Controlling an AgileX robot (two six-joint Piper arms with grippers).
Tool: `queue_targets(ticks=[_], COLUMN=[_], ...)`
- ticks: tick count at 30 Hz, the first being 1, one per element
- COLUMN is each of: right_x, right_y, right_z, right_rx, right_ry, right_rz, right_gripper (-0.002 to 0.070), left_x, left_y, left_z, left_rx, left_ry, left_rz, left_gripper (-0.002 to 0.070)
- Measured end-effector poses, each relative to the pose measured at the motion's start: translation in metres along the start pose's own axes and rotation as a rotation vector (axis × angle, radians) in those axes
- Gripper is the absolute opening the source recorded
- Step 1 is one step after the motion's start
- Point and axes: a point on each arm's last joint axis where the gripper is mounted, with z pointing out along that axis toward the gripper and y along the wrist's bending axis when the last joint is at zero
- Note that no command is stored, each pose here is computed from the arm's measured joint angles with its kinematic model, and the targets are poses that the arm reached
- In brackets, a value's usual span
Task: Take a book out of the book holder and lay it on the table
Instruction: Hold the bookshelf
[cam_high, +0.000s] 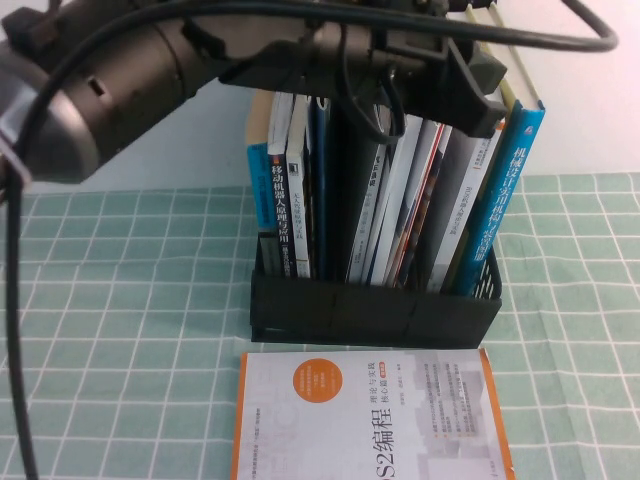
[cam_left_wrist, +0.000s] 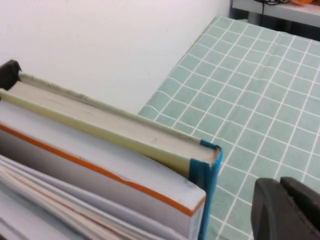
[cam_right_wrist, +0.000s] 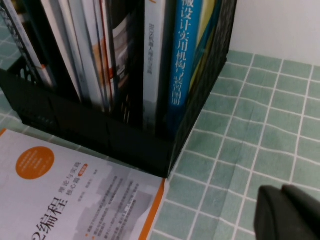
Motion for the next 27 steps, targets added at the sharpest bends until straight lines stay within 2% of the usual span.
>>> queue_targets(ticks=[13, 21, 27], right_x=[0.002, 0.001, -0.002], right_y=[-0.003, -0.001, -0.002], right_z=[0.015, 0.031, 0.047], right_rx=[-0.007, -0.082, -0.125], right_ry=[0.048, 0.055, 0.028], right_rz=[0.015, 0.012, -0.019], right_gripper=[-0.0002, -0.0002, 0.0018], left_x=[0.013, 0.015, 0.017], left_y=[0.023, 0.024, 0.031], left_z=[0.057, 0.062, 0.057], left_rx=[-0.014, -0.049, -0.133], left_ry=[0.047, 0.079, 0.148], left_rz=[0.023, 0.062, 0.057], left_gripper=[-0.0003, -0.0003, -0.0003])
